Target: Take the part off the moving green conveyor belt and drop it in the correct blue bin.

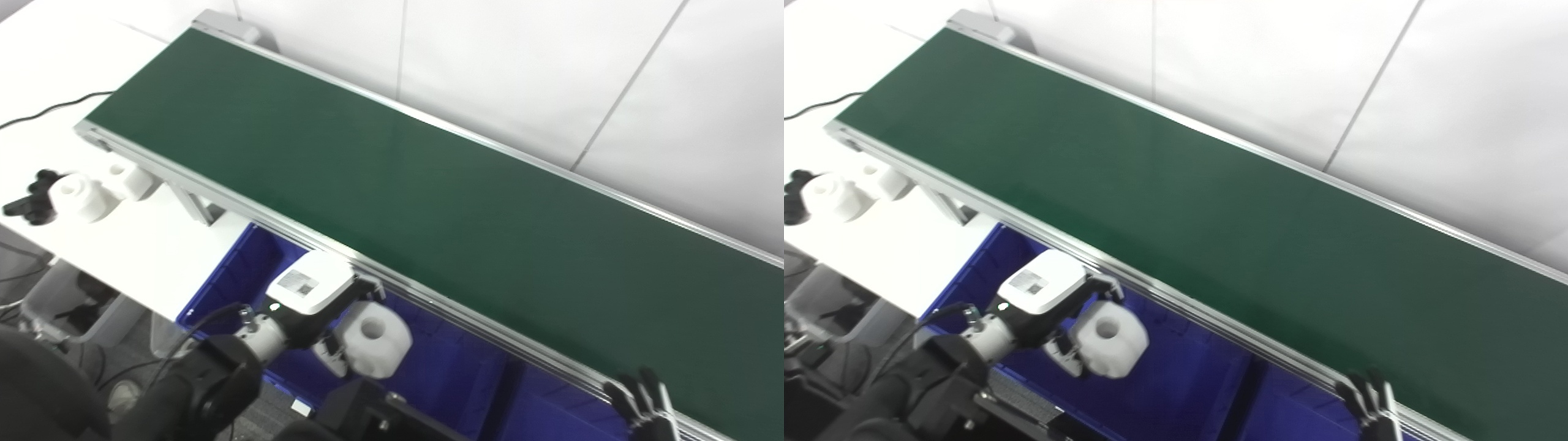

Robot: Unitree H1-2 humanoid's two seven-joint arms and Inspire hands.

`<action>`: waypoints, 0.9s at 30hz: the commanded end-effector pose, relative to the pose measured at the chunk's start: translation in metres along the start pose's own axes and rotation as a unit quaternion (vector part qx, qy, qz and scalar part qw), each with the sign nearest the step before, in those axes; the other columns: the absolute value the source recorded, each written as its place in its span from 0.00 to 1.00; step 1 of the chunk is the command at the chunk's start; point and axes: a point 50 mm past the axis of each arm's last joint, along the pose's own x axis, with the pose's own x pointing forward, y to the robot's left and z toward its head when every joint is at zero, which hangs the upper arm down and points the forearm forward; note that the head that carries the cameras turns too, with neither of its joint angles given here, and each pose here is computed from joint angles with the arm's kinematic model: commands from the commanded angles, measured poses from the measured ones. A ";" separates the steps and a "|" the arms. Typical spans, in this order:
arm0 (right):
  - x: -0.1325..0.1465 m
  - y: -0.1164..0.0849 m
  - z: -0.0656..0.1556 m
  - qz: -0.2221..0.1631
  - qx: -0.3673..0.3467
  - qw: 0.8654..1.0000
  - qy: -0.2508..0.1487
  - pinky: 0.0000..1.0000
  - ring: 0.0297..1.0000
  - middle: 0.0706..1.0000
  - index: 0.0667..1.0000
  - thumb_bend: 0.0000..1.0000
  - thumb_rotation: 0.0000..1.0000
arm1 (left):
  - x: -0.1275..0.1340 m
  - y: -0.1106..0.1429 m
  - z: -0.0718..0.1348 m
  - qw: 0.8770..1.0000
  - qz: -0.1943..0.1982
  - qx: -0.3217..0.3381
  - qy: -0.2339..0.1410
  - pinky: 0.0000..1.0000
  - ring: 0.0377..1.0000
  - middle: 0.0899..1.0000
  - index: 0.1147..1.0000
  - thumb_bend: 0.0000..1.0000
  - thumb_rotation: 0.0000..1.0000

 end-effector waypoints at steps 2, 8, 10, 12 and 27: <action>-0.002 -0.006 0.008 -0.001 -0.002 1.000 -0.017 0.91 0.85 0.91 0.96 0.84 1.00 | -0.001 0.007 0.002 0.999 0.028 0.016 0.022 0.24 0.24 0.42 0.42 0.52 0.00; -0.002 -0.008 0.007 0.002 -0.006 1.000 -0.016 0.89 0.84 0.90 0.95 0.84 1.00 | 0.003 0.007 0.007 0.994 -0.057 0.052 0.082 0.24 0.25 0.42 0.42 0.52 0.00; -0.002 -0.009 0.006 0.003 -0.007 1.000 -0.016 0.88 0.84 0.90 0.96 0.84 1.00 | 0.005 0.008 0.009 0.991 -0.079 0.062 0.093 0.28 0.31 0.39 0.45 0.52 0.00; -0.002 -0.009 0.006 0.003 -0.007 1.000 -0.016 0.88 0.84 0.90 0.96 0.84 1.00 | 0.007 0.011 0.008 0.989 -0.090 0.062 0.098 0.34 0.38 0.39 0.47 0.52 0.00; -0.006 -0.007 0.007 0.006 -0.002 1.000 -0.014 0.88 0.84 0.89 0.95 0.84 1.00 | 0.005 0.021 0.009 0.981 -0.145 0.067 0.107 0.75 0.71 0.67 0.63 1.00 0.30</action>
